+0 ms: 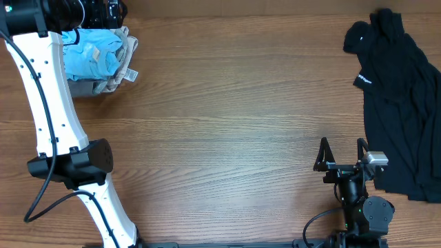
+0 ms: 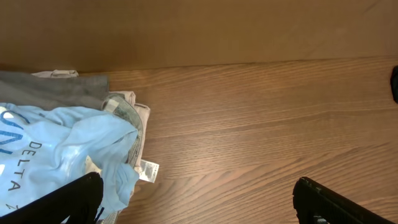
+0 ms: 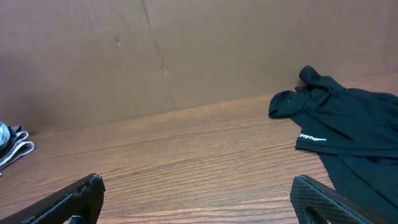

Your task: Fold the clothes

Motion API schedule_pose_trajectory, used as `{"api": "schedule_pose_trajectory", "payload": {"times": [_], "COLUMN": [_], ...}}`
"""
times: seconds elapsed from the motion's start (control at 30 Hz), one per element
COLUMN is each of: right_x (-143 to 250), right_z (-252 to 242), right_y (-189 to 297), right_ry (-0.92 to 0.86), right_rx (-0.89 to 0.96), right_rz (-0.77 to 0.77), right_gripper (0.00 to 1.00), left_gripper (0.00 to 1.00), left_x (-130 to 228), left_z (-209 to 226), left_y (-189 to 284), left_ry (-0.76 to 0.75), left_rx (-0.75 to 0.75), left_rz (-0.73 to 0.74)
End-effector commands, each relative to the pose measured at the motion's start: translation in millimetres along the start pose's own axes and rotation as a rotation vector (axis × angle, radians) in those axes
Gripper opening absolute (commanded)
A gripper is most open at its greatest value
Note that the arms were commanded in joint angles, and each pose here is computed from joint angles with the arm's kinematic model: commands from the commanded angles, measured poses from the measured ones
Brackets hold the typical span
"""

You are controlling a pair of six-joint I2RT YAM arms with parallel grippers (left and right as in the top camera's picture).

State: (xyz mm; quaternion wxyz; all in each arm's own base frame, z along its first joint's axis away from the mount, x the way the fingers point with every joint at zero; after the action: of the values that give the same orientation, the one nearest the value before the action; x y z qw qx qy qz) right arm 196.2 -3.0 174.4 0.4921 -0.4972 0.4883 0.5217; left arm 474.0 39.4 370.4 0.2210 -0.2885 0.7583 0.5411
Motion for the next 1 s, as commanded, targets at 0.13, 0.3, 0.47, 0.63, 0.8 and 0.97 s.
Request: {"api": "schedule_pose_trajectory", "payload": {"times": [0.13,0.3,0.47,0.63,0.8,0.97], "right_x": [1,1,1,1,1,1], "right_z": [0,0,0,0,0,0], "right_y": [0,0,0,0,0,0], "right_ry": [0.002,0.002,0.002,0.002,0.002,0.002], "right_rx": [0.005,0.005,0.005,0.005,0.005,0.005], "right_rz": [-0.008,-0.008,-0.008,-0.008,-0.008,-0.008], "right_gripper": [1.0,1.0,1.0,1.0,1.0,1.0], "left_gripper": [1.0,1.0,1.0,1.0,1.0,1.0], "left_x": [20,55,83,130,179,230], "left_z": [-28,-34,-46,-64,-63,-51], "left_y": [84,124,136,127,114,99], "left_ry": [-0.037,-0.05,-0.101,-0.205,-0.228,-0.236], "left_rx": [-0.045,-0.098,-0.061,0.058,0.125,0.144], "left_rz": [-0.065,-0.115,-0.221,-0.394,-0.501,-0.573]}}
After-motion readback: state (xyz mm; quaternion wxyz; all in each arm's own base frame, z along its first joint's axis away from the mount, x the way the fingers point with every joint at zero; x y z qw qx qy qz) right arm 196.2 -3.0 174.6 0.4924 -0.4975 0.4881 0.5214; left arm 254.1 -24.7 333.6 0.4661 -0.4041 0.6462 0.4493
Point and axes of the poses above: each gripper's point midway between its finger pads, its own y axis back along the fingers, its own z axis along the line the jaws close on, x = y × z, the point moved 5 cm from there along y, back along the fingers, and after that the axes turned 10 degrees about y, right-handed, at the moved point
